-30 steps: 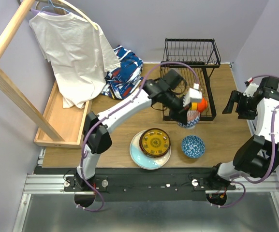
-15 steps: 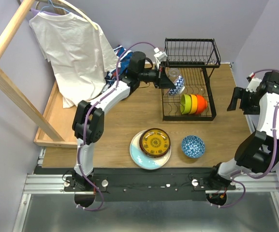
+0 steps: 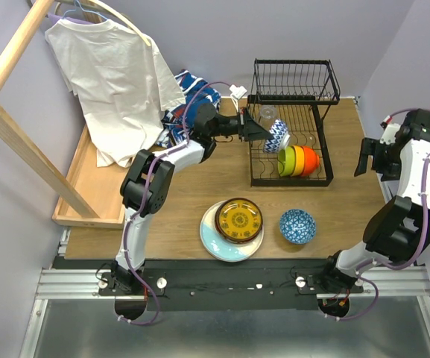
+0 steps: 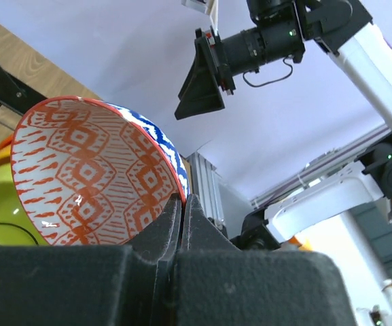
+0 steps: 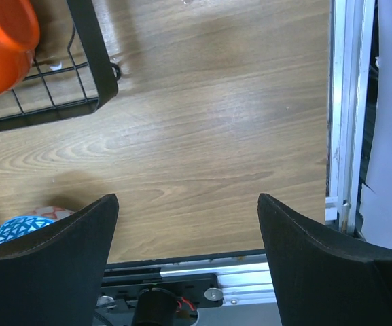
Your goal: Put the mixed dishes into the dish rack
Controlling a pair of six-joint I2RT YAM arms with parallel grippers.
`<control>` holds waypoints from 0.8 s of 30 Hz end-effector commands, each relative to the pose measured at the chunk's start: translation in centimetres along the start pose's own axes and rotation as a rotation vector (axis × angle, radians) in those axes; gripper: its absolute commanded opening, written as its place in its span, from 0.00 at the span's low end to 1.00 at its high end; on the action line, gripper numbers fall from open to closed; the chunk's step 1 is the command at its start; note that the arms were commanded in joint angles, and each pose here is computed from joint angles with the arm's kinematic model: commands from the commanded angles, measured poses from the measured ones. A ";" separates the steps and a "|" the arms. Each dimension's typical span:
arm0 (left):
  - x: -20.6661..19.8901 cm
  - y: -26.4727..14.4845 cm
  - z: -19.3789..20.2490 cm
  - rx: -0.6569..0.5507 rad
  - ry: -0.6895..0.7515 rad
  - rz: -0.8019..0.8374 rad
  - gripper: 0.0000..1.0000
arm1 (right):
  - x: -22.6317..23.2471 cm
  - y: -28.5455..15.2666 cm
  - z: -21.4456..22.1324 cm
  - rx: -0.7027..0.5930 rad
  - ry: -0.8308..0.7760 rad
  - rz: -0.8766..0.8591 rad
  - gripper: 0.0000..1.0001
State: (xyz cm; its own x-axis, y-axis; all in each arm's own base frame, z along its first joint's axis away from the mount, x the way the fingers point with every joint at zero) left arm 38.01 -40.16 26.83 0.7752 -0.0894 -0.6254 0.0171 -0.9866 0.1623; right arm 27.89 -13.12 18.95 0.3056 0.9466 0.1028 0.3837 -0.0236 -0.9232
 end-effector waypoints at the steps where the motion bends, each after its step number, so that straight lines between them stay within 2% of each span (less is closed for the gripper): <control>1: 0.0 -0.8 -1.7 -0.133 -0.020 -0.017 0.00 | -0.4 -0.2 1.0 0.013 0.011 0.031 0.91; 12: 3.9 -1.7 -0.4 -0.217 -0.192 -0.182 0.00 | -0.6 -0.1 1.7 0.038 0.011 0.043 0.91; 17: 5.8 0.4 0.5 -0.229 -0.245 -0.254 0.00 | -0.7 0.2 2.0 0.055 0.009 0.047 0.91; 24: 5.0 3.3 2.1 -0.224 -0.272 -0.237 0.00 | -0.8 0.0 2.2 0.054 0.005 0.058 0.91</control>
State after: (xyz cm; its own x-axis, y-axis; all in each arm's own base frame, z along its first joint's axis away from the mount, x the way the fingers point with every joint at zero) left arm 40.97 -42.39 21.40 0.5246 0.0950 -0.8460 0.3130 -0.9457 0.0878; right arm 26.54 -13.09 17.71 0.3225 0.9437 0.0739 0.3328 -0.0400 -0.9421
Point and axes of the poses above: each gripper's point midway between its finger pads, its own y axis out along the fingers, its own x axis along the line the jaws close on, z = x × y, the point moved 2 cm from there along -y, back along the fingers, and after that the axes turned 8 degrees about y, right-handed, at the moved point
